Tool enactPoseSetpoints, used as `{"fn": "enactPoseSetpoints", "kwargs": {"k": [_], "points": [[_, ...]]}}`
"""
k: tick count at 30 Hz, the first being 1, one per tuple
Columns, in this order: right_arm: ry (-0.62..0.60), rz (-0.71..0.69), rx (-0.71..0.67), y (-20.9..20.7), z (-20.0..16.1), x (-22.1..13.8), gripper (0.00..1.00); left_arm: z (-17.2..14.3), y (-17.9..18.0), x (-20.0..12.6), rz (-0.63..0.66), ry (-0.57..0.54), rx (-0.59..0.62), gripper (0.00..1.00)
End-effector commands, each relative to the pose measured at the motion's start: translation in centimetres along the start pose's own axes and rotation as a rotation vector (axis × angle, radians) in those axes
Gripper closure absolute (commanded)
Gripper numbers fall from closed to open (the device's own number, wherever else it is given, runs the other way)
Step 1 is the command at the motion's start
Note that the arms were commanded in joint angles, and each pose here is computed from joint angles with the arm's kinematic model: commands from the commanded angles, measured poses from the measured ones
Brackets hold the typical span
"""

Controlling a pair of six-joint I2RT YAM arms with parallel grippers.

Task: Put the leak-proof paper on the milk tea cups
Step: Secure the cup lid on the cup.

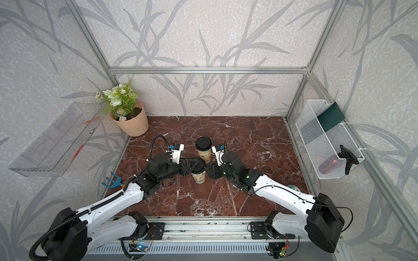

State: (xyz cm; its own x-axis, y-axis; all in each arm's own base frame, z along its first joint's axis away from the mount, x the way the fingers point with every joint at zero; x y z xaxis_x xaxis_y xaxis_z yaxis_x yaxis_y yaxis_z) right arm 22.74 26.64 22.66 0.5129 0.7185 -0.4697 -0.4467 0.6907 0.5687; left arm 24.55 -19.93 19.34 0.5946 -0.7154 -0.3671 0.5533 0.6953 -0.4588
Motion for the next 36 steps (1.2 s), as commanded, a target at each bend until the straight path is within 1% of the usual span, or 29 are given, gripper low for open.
{"fn": "enactPoseSetpoints", "kwargs": {"k": [1, 3, 6, 10, 13, 16, 18, 21, 24, 25, 29, 31, 34, 36], "points": [[0.0, -0.04, -0.024, 0.0, 1.0, 0.6, 0.39, -8.9, 2.9, -0.5, 0.11, 0.35, -0.093, 0.46], [-0.003, -0.038, -0.023, -0.1, 1.1, 1.3, 0.38, -8.7, 2.8, -0.3, 0.099, 0.347, -0.094, 0.46], [-0.001, -0.073, -0.01, -1.0, 1.1, 2.0, 0.38, -8.6, 2.6, -0.2, 0.091, 0.35, -0.093, 0.46], [0.019, -0.1, 0.019, -1.9, 0.4, 2.9, 0.39, -8.0, 2.3, -0.1, 0.079, 0.334, -0.103, 0.46], [0.04, -0.12, 0.036, -2.6, -0.5, 3.3, 0.39, -7.1, 2.0, -0.2, 0.067, 0.293, -0.121, 0.45], [0.069, -0.141, 0.041, -3.6, -1.7, 3.6, 0.4, -5.3, 1.4, -0.3, 0.059, 0.22, -0.137, 0.38], [0.084, -0.15, 0.035, -4.1, -2.6, 3.8, 0.41, -3.8, 1.1, -0.6, 0.058, 0.17, -0.146, 0.32], [0.104, -0.15, -0.009, -4.7, -3.7, 4.0, 0.41, -1.4, 0.6, -1.6, 0.053, 0.056, -0.163, 0.24], [0.102, -0.103, -0.056, -4.6, -4.2, 4.3, 0.41, 0.3, 0.8, -3.1, 0.052, -0.069, -0.204, 0.22], [0.11, -0.083, -0.079, -4.5, -4.3, 4.5, 0.41, 0.7, 1.1, -3.5, 0.063, -0.097, -0.225, 0.23], [0.12, -0.068, -0.15, -4.4, -4.5, 4.9, 0.41, 0.9, 2.9, -4.1, 0.089, -0.144, -0.312, 0.28], [0.127, -0.067, -0.17, -4.5, -4.6, 4.9, 0.41, 0.9, 3.5, -4.1, 0.08, -0.152, -0.345, 0.34], [0.123, -0.057, -0.176, -4.5, -4.7, 5.0, 0.41, 1.1, 3.3, -3.8, 0.042, -0.143, -0.348, 0.4], [0.121, -0.055, -0.177, -4.6, -4.8, 5.1, 0.41, 1.1, 3.0, -3.5, 0.006, -0.133, -0.342, 0.42]]}}
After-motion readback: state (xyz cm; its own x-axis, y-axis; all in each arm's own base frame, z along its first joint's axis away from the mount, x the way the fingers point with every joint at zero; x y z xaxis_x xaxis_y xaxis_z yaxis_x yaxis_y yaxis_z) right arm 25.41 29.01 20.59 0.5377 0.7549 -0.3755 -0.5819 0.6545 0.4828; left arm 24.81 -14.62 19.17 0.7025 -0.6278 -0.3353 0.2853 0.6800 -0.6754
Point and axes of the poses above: each gripper's point midway between its finger pads, its own x axis out along the fingers, its own y axis along the line the jaws close on, z = x × y, the point moved 5 cm from there along -x, back along the fingers, and after that the axes turned 7 degrees about x, right-handed, at the moved point
